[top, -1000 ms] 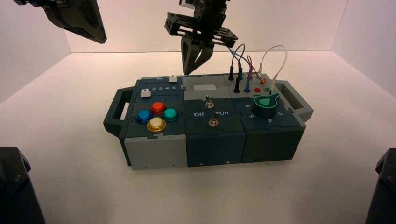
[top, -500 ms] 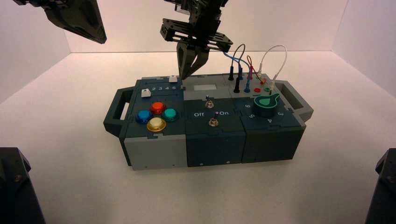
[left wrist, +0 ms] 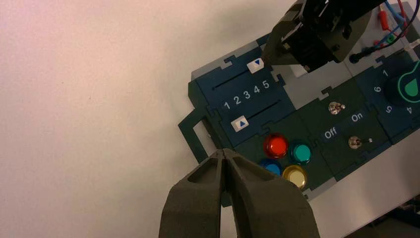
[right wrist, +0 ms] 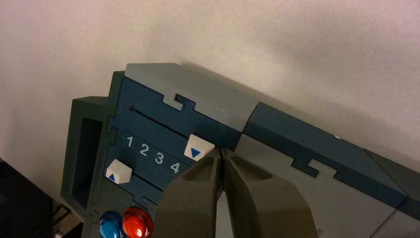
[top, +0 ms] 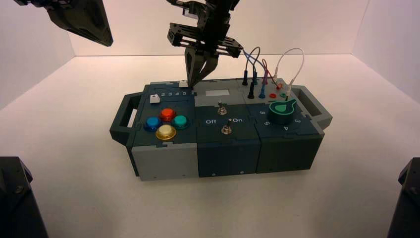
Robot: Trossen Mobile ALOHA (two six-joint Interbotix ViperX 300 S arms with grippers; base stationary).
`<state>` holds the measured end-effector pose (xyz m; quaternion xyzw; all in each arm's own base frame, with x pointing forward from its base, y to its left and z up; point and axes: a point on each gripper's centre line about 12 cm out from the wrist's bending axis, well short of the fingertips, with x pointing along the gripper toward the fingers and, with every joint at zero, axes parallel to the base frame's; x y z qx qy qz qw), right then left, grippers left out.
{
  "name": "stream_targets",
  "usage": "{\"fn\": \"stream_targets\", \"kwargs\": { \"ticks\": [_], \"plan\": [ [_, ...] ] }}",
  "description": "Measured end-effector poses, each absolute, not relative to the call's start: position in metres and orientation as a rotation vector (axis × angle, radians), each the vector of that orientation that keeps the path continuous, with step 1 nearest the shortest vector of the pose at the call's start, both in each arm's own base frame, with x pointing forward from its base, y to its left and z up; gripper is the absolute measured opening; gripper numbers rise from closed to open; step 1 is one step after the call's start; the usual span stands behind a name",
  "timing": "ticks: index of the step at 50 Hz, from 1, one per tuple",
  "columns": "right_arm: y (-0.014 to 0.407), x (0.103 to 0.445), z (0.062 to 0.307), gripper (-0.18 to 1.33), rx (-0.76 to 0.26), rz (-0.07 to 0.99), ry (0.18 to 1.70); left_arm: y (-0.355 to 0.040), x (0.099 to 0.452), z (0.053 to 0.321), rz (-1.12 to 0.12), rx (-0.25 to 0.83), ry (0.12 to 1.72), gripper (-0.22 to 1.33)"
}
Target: Move the top slider to position 4.
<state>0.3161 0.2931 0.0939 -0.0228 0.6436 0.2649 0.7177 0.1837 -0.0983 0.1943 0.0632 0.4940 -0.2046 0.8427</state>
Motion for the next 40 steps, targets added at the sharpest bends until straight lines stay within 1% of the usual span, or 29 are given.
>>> {"fn": "stream_targets", "kwargs": {
  "ticks": [40],
  "plan": [
    [0.2987, 0.3098, 0.0939, -0.14, -0.048, 0.599, 1.443, -0.0984, 0.1838, 0.1958, -0.433, 0.133, 1.040, -0.16]
  ]
}}
